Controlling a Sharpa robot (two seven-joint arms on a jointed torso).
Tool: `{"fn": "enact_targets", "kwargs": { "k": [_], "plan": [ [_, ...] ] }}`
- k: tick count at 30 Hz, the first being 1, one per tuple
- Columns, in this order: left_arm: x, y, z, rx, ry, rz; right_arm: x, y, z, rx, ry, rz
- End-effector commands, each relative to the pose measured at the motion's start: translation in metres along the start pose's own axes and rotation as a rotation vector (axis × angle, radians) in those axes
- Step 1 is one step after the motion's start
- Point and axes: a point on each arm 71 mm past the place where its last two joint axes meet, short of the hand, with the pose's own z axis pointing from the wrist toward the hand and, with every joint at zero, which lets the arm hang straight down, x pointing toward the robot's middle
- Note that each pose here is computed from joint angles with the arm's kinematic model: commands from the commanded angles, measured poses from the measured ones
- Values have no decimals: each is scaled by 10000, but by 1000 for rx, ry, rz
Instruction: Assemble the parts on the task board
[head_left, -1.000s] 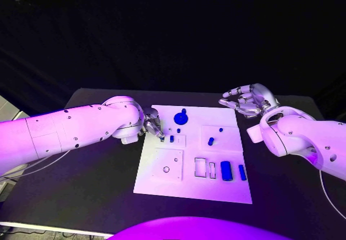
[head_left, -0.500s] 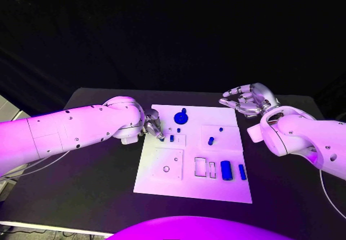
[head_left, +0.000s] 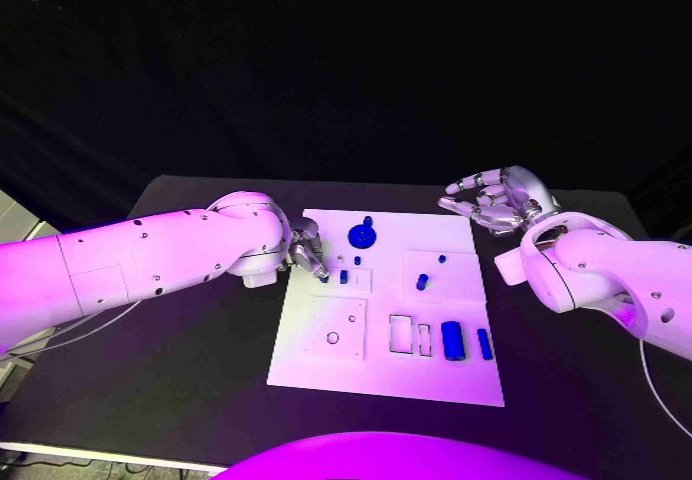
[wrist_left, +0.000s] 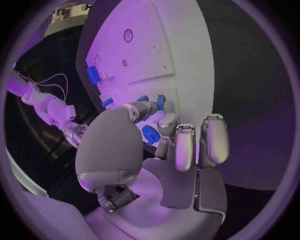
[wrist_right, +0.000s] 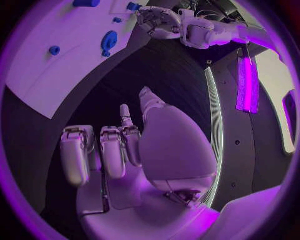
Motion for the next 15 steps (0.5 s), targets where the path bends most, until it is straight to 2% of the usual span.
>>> {"fn": "enact_targets", "kwargs": {
  "k": [1, 9, 15],
  "plan": [
    [58, -27, 24, 1, 28, 13, 12, 16, -4, -20, 12, -7],
    [99, -69, 50, 9, 52, 14, 10, 15, -5, -20, 12, -8],
    [113, -73, 55, 9, 65, 20, 6, 12, -6, -20, 11, -8]
  ]
}}
